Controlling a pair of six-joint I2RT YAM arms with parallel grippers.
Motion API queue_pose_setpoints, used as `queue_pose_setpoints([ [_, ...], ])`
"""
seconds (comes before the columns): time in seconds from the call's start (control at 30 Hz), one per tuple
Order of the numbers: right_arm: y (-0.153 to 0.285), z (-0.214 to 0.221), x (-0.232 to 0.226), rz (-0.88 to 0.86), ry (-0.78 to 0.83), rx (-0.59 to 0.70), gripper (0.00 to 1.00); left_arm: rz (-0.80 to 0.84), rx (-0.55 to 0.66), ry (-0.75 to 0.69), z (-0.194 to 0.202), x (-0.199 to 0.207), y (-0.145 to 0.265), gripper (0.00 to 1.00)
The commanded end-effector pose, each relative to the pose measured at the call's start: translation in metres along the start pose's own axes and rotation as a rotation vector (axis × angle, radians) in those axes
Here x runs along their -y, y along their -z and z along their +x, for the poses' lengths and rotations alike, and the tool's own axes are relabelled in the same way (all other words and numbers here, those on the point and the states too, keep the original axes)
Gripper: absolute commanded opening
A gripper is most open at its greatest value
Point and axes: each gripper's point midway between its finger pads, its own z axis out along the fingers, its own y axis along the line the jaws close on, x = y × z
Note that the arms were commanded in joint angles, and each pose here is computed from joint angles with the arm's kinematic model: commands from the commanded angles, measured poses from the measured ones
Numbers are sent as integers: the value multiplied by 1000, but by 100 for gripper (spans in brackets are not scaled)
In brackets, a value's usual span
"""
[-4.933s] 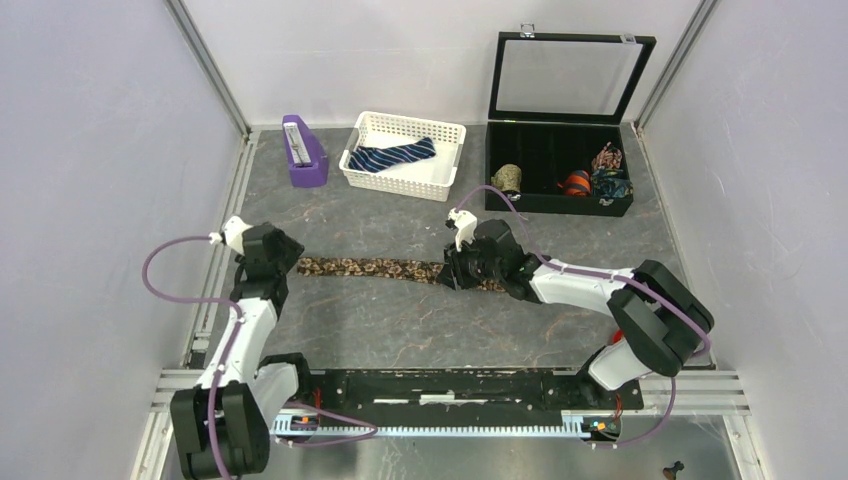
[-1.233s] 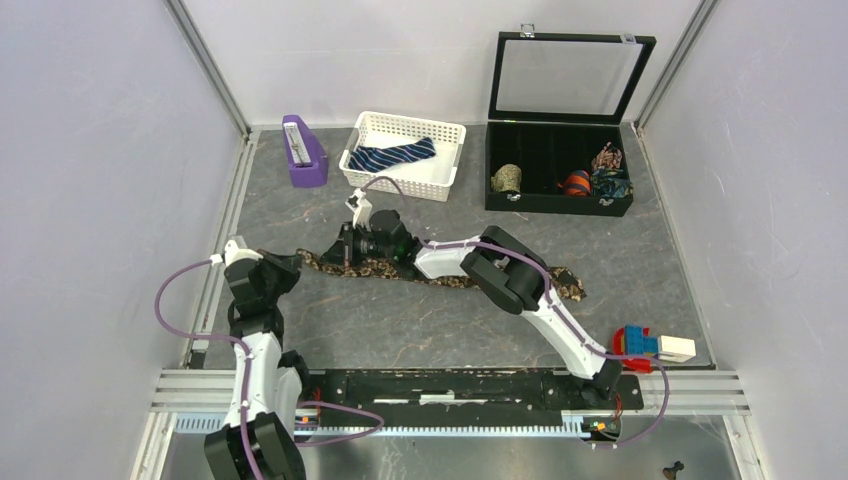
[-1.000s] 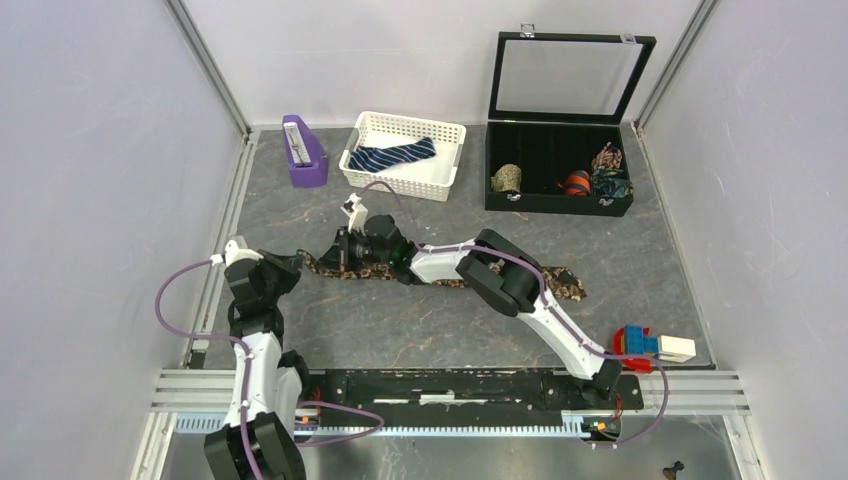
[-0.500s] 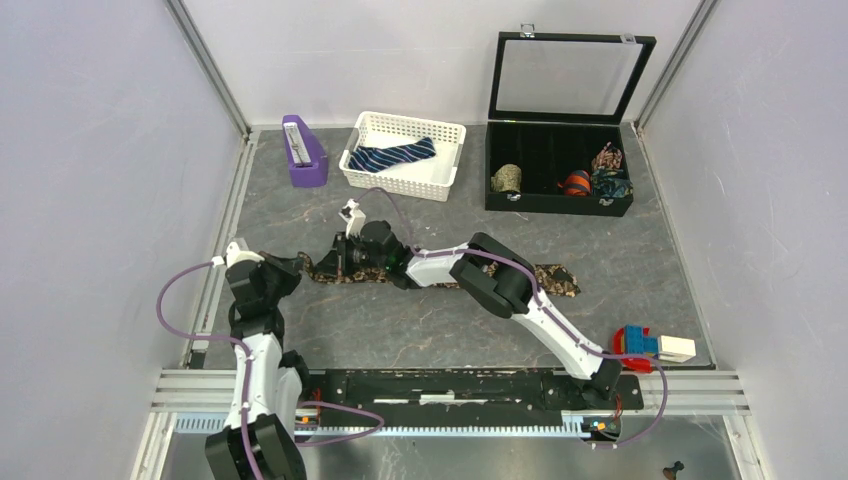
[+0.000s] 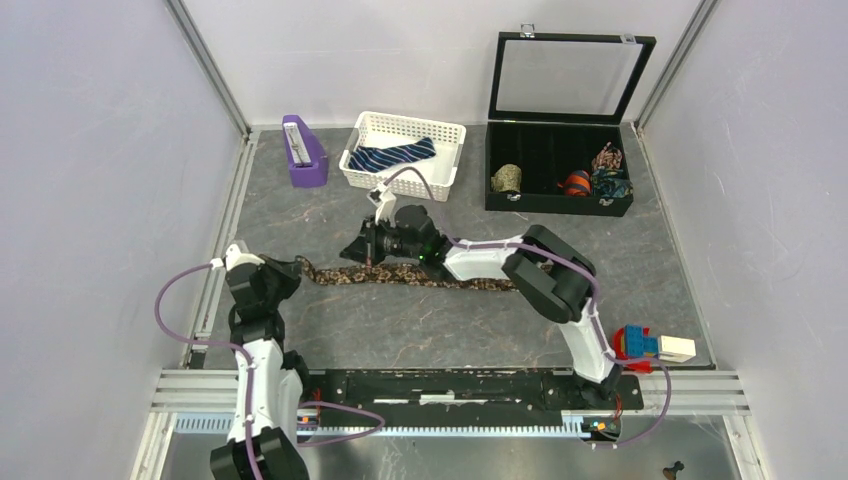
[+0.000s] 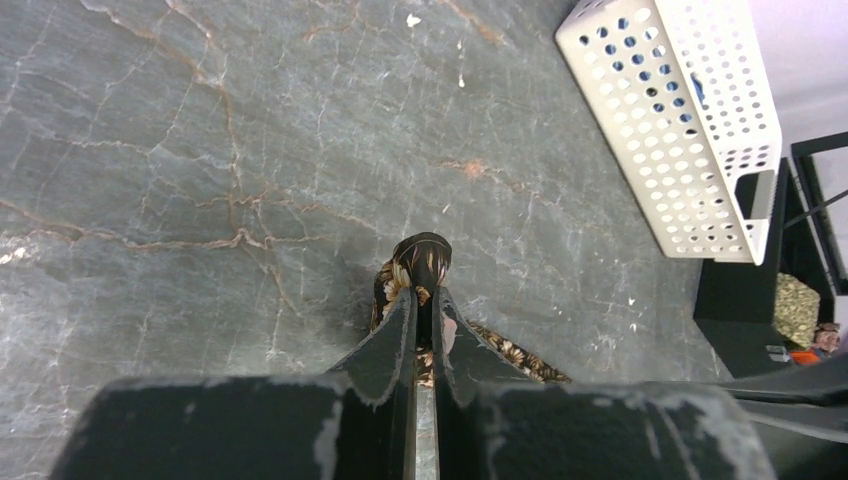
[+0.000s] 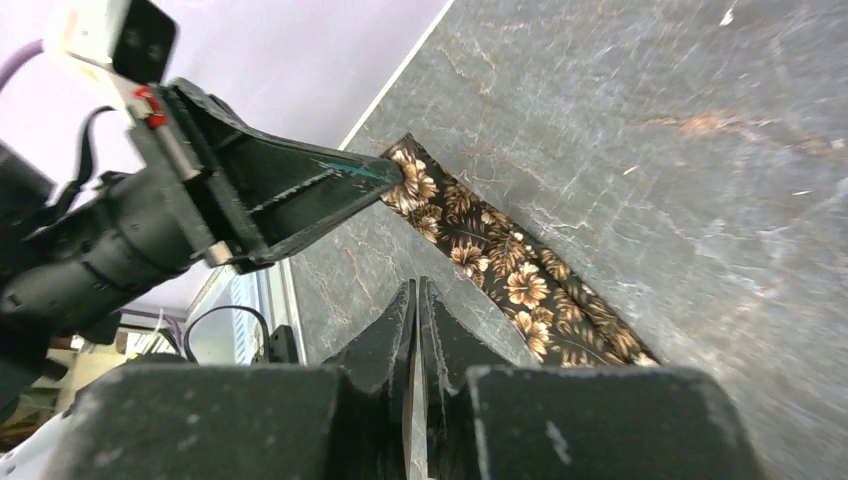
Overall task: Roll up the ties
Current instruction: Roll the tie at the center of the board.
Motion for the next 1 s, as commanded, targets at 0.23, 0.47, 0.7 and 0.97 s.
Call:
queue_pose_setpoints([
  [0.23,67,-37,-11,1,91,95,10,-26,-66,-128,11,9,-1,2],
  [0.47,91,-39,-5,19,88,122,10,22,-111,-210,31,31,-5,2],
  [0.7,108,-37,7,35,73,134,10,46,-177,-228,52,42,-12,2],
  [0.97,117,-34,15,45,62,139,10,54,-206,-247,67,54,-22,3],
])
